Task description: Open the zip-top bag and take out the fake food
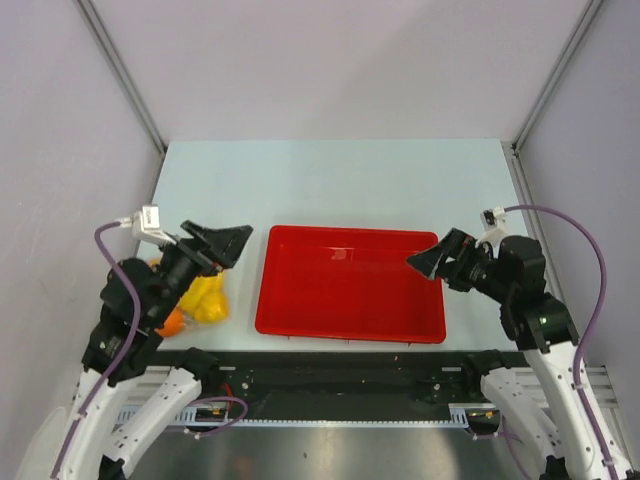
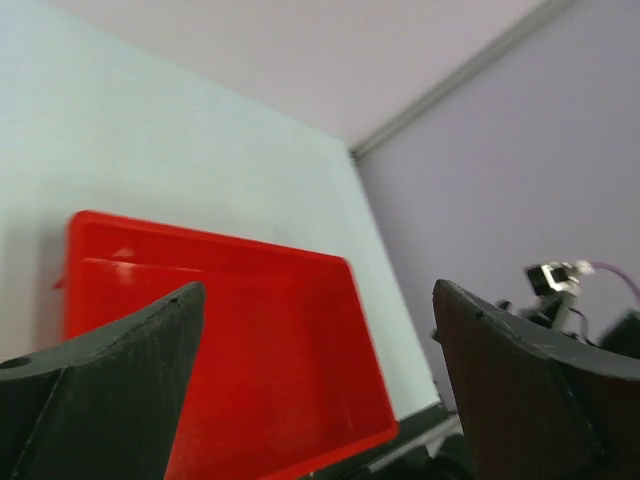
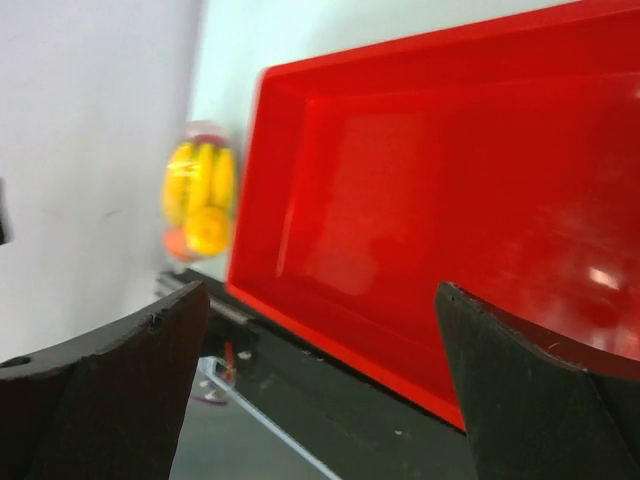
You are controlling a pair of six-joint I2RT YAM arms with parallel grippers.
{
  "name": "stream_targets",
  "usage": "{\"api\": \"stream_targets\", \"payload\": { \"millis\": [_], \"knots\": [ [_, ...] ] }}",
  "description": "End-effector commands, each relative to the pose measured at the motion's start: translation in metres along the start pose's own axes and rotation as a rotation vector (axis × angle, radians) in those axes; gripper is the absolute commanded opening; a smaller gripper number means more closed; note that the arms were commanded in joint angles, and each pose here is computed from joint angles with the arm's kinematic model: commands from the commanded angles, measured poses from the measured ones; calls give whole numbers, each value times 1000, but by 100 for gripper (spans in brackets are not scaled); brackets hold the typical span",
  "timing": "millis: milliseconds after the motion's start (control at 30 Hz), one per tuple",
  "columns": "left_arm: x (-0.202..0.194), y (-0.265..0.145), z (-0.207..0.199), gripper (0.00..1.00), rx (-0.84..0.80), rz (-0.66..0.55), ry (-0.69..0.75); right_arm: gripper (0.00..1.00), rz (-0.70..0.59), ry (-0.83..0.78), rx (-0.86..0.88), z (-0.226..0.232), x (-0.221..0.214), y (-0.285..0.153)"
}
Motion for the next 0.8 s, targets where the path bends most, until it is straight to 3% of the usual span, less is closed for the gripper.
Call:
{"api": "stream_targets", "payload": {
  "millis": [0, 167, 300, 433, 533, 767],
  "knots": [
    [-7, 10, 30, 100, 398, 192, 117, 100, -7, -67, -200, -8, 11, -2],
    [-10, 32, 45, 100, 534, 253, 164, 100, 35, -104, -221, -3, 22, 7],
    [-9, 48, 82, 100, 636, 326, 68, 100, 122, -128, -170, 6, 28, 15],
    [6, 49, 116, 100, 916, 244, 64, 100, 225, -154, -183, 8, 28, 27],
    [17, 37, 136, 100, 1069, 183, -15, 100, 326, -152, -161, 17, 21, 38],
    [4, 7, 187, 99, 1373, 122, -152, 100, 449, -204, -98, 34, -2, 60]
  ]
}}
Point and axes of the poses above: each gripper's point midway between its finger pads, its own y axis out along the fingers, its own z axis along the line the jaws close on, x = y × z, the point moved 10 cm from there along -y, back along the fingers, and after that the axes turned 7 degrees about y, right-handed, at the moved point
